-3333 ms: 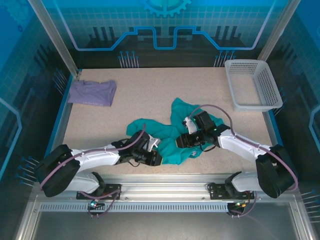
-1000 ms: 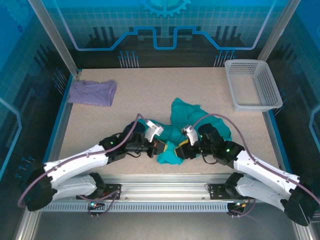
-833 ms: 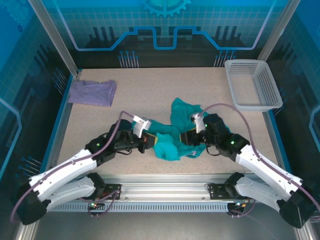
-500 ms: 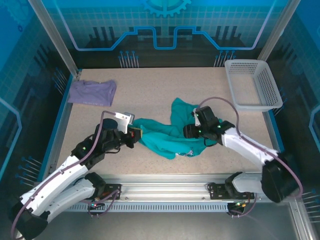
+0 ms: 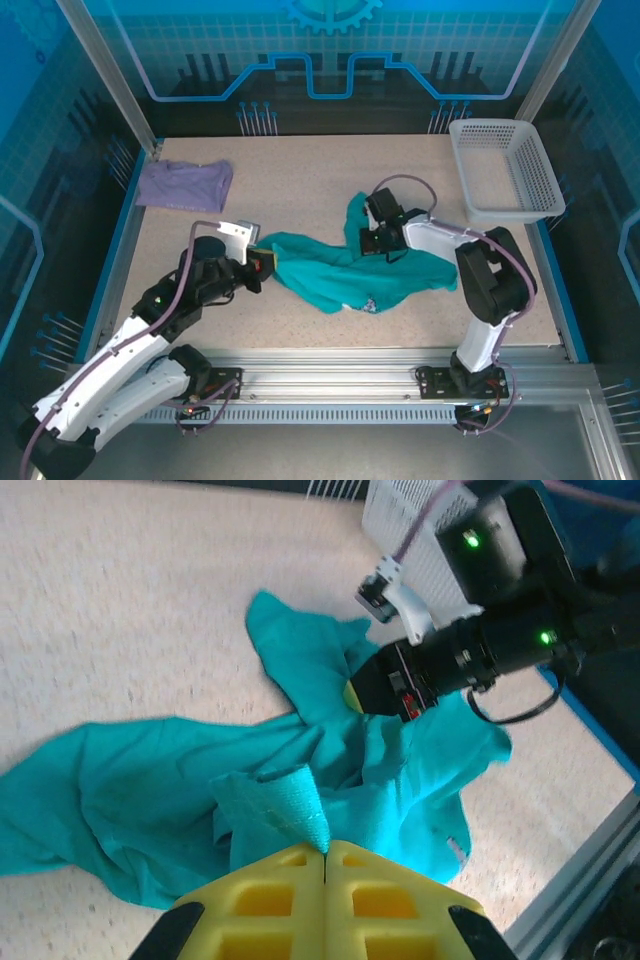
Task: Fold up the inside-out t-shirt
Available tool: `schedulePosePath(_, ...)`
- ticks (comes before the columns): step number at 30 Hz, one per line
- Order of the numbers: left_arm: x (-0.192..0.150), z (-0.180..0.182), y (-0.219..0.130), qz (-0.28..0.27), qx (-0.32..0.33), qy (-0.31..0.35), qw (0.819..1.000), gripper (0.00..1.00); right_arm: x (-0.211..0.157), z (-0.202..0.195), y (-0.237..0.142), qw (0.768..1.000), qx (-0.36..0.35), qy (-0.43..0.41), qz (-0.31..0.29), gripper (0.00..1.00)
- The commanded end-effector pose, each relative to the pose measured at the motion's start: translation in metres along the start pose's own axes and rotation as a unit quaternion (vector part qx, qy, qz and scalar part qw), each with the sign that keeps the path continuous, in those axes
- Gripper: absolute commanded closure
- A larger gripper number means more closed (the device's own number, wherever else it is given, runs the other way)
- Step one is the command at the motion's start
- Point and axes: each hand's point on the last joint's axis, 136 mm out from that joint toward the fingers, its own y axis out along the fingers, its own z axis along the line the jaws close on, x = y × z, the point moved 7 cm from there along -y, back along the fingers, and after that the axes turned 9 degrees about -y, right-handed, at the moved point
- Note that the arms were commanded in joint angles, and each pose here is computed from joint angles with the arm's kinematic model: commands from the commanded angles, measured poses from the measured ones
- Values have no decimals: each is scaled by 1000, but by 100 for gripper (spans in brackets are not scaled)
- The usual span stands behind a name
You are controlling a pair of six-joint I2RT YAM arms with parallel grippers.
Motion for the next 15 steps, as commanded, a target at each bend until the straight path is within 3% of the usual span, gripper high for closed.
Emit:
schedulePosePath(1,62,-31,-34,-125,-47,50,990,100,46,-5,-97,984,-6,-15,-180,100)
schedulePosePath(5,111,-55,-64,-193,-51,113,973,100,45,-12,-188,952,-21,-5,-304,100)
schedulePosePath(8,140,-64,-87,-246,-18,151,957,100,26,-13,-223,937,-21,1,-350,100)
schedulePosePath(11,151,-64,-98,-260,11,175,950,100,0,-13,-223,940,-10,13,-341,100)
schedulePosePath(15,132,-47,-87,-201,59,196,958,100,-44,-19,-184,962,-6,43,-269,96)
